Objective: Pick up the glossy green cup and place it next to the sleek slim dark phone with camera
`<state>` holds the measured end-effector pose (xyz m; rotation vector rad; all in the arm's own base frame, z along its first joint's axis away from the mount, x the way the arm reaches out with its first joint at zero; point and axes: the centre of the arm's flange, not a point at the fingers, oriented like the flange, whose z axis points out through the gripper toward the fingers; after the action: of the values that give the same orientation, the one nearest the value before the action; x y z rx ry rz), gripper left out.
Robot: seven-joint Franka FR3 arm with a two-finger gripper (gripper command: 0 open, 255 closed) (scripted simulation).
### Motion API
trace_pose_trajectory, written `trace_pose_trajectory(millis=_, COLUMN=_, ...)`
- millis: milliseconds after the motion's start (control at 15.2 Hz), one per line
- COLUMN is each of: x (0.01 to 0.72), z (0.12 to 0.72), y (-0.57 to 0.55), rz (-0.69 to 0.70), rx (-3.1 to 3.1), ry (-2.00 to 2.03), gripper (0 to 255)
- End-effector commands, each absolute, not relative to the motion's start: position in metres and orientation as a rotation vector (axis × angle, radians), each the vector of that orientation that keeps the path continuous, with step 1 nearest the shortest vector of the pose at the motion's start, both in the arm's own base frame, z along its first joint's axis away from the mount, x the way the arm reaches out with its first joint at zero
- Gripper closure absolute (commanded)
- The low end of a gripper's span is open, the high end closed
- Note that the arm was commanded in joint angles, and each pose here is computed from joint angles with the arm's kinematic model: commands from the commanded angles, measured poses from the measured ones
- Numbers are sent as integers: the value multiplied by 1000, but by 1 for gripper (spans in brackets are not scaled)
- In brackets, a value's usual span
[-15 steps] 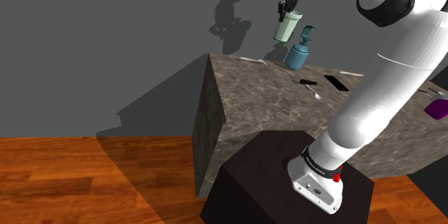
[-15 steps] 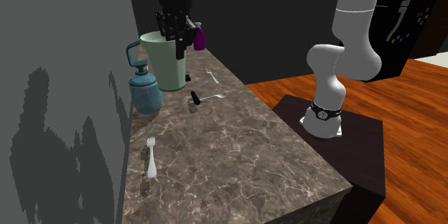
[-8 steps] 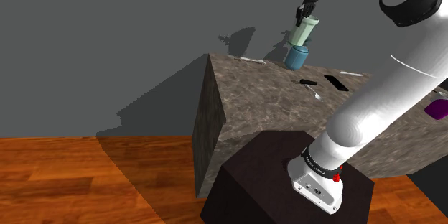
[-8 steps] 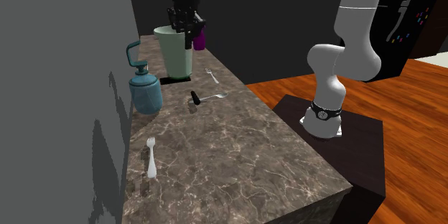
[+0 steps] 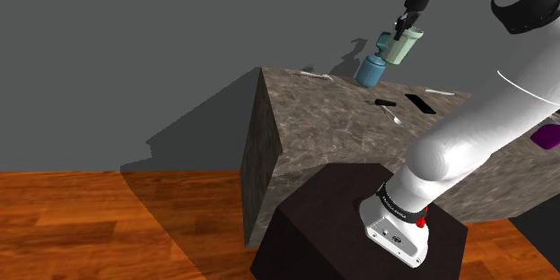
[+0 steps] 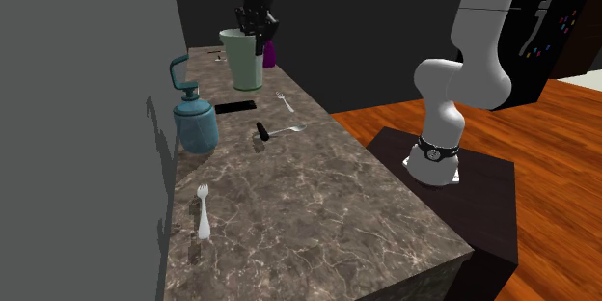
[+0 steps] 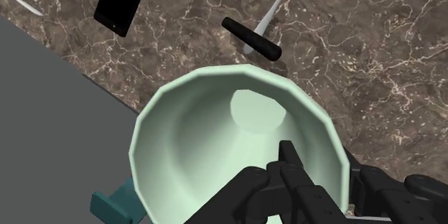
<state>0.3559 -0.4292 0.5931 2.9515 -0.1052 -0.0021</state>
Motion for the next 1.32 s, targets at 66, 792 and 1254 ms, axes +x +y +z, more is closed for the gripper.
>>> trace_pose_trajectory(millis=66, x=322, z=594, y=-450, rz=0, rx=2951, ry=-103, gripper=255)
trace_pose_trajectory(millis=792, x=201, z=594, y=-530, rz=0, rx=2951, ry=-103, gripper=255)
trace_pose_trajectory(millis=1254, x=124, z=594, y=-581, rz=0, rx=2951, ry=-103, gripper=255)
